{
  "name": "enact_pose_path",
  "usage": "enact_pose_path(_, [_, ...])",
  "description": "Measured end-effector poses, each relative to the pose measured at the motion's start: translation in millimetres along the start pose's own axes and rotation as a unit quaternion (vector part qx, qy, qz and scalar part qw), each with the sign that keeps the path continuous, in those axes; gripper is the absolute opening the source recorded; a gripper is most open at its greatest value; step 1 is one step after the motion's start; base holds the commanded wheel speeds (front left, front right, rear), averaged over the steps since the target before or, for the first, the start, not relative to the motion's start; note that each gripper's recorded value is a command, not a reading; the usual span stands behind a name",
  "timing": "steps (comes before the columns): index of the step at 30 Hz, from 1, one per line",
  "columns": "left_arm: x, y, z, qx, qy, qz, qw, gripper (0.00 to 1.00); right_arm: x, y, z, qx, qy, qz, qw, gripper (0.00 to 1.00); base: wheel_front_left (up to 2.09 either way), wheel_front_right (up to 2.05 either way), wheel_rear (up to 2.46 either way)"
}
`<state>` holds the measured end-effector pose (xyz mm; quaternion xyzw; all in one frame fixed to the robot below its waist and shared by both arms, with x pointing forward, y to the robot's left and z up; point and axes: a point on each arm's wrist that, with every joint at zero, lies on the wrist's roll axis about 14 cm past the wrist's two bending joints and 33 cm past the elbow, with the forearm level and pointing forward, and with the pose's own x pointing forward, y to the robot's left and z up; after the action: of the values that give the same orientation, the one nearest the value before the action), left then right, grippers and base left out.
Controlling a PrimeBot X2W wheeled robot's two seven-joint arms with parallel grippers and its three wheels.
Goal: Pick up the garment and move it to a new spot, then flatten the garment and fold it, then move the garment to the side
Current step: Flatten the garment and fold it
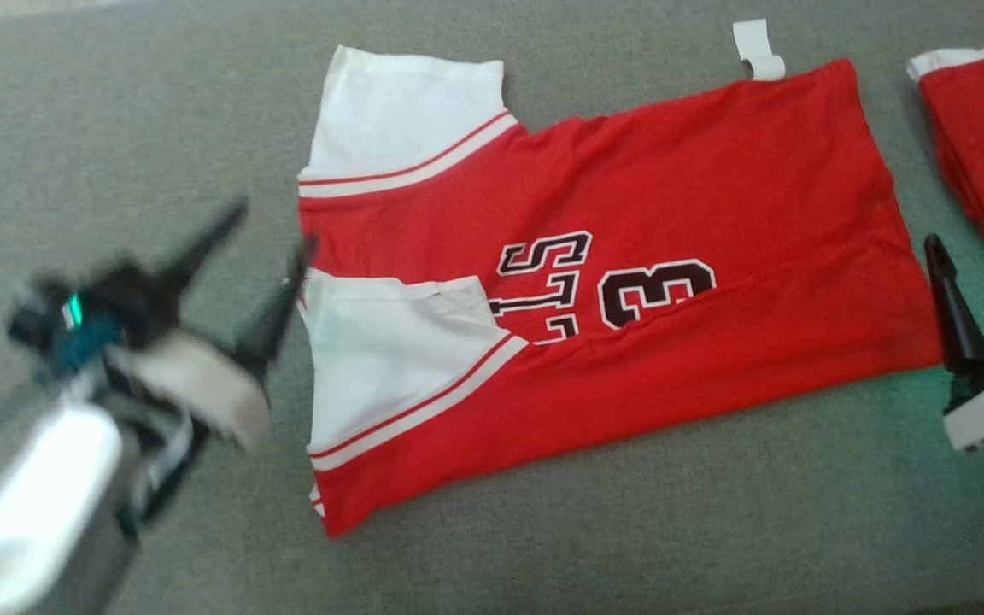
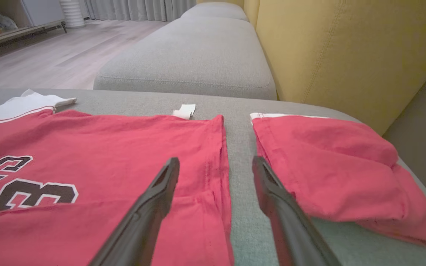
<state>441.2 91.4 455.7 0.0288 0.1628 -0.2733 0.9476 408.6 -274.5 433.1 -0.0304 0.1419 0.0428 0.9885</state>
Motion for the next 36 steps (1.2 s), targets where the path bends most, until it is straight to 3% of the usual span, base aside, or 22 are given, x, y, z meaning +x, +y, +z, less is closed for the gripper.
enact_pose_path(4, [40.4,17.7,30.5,0.033,0.016,-0.033,0.999,1.0,6.4,9.1,-1.1,-0.004,-0.003,0.006,1.0,1.0,0.0,0.0,0.0])
enact_pose_path(10, [98.7,41.6,44.6,0.032,0.092,-0.048,0.994,1.0,18.4,14.8,-5.2,-0.002,0.005,0.012,1.0,1.0,0.0,0.0,0.0])
enact_pose_path(14, [124.7,55.6,31.3,0.03,0.154,-0.048,0.986,1.0,15.5,7.5,-13.0,-0.007,0.018,0.002,1.0,1.0,0.0,0.0,0.0])
enact_pose_path(20, [149.8,50.9,-9.9,0.003,0.245,-0.076,0.967,1.0,4.3,-6.1,-31.0,0.005,0.039,-0.025,0.999,1.0,0.0,0.0,0.0])
enact_pose_path(33, [184.7,67.7,-38.0,0.003,0.287,-0.071,0.955,1.0,-3.5,-19.0,-57.0,0.009,0.069,-0.051,0.996,1.0,0.0,0.0,0.0])
enact_pose_path(34, [186.0,68.6,-39.3,-0.001,0.292,-0.071,0.954,0.29,-2.4,-19.3,-58.3,0.01,0.071,-0.052,0.996,1.0,0.0,0.0,0.0])
enact_pose_path(35, [186.1,68.2,-40.2,-0.004,0.294,-0.072,0.953,0.0,-1.1,-19.9,-57.9,0.012,0.068,-0.053,0.996,1.0,0.0,0.0,0.0])
enact_pose_path(36, [185.3,67.3,-41.5,-0.008,0.3,-0.075,0.951,0.0,0.7,-20.5,-56.9,0.012,0.066,-0.053,0.996,1.0,0.0,0.0,0.0])
